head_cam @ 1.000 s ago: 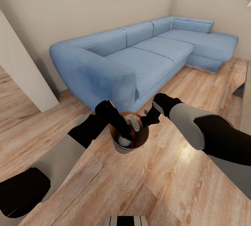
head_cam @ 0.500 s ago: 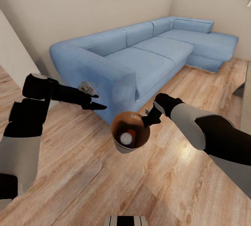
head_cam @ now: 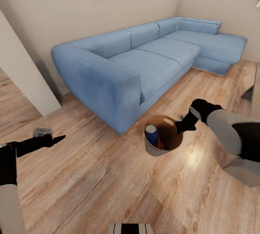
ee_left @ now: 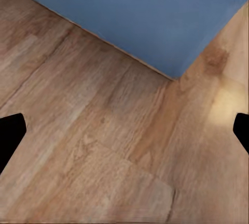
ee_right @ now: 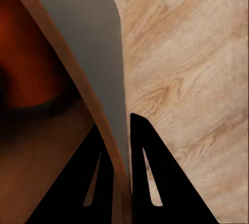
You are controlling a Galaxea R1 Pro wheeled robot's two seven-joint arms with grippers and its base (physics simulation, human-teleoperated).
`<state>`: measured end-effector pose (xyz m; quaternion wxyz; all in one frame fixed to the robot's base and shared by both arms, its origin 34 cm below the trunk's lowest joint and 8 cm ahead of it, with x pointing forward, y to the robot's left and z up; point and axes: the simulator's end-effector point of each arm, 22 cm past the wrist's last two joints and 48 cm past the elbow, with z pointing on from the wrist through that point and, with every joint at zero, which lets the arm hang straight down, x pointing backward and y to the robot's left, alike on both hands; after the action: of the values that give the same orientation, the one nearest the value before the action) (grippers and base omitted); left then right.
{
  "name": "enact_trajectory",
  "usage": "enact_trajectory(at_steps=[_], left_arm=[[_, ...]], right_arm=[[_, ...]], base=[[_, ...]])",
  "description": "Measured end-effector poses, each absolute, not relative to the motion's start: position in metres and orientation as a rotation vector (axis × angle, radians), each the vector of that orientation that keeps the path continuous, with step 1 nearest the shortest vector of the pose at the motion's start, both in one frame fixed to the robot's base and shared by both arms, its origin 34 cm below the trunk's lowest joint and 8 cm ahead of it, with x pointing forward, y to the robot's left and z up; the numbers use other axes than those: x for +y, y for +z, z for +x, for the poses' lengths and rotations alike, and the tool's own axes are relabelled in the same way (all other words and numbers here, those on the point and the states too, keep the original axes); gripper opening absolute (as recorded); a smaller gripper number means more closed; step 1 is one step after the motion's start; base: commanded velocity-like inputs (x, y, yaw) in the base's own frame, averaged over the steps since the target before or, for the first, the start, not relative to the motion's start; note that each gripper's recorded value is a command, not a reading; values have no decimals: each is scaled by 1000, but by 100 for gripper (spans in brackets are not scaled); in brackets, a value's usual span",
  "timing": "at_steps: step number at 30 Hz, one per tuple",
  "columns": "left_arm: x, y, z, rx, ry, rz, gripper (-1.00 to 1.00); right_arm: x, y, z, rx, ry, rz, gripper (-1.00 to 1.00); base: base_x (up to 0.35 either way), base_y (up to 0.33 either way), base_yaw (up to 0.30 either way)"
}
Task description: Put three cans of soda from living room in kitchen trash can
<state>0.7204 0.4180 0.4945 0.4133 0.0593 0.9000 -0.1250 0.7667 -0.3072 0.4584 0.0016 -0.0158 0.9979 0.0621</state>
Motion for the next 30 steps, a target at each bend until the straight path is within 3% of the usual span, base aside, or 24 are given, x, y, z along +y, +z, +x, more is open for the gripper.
enact_trajectory(at_steps=[5, 11, 30], left_arm=[[394, 419, 665, 2241, -297, 177, 100], [380, 392, 623, 2227, -335, 140, 100], [378, 359, 612, 2220, -316, 129, 100]], right_arm=[[-366, 439, 737, 3192, 65, 4, -100], [-354, 422, 718, 3210, 209, 115, -100], [-358, 371, 685, 3263, 161, 75, -100]], base=[[0, 0, 0], [0, 0, 0], [0, 0, 0]])
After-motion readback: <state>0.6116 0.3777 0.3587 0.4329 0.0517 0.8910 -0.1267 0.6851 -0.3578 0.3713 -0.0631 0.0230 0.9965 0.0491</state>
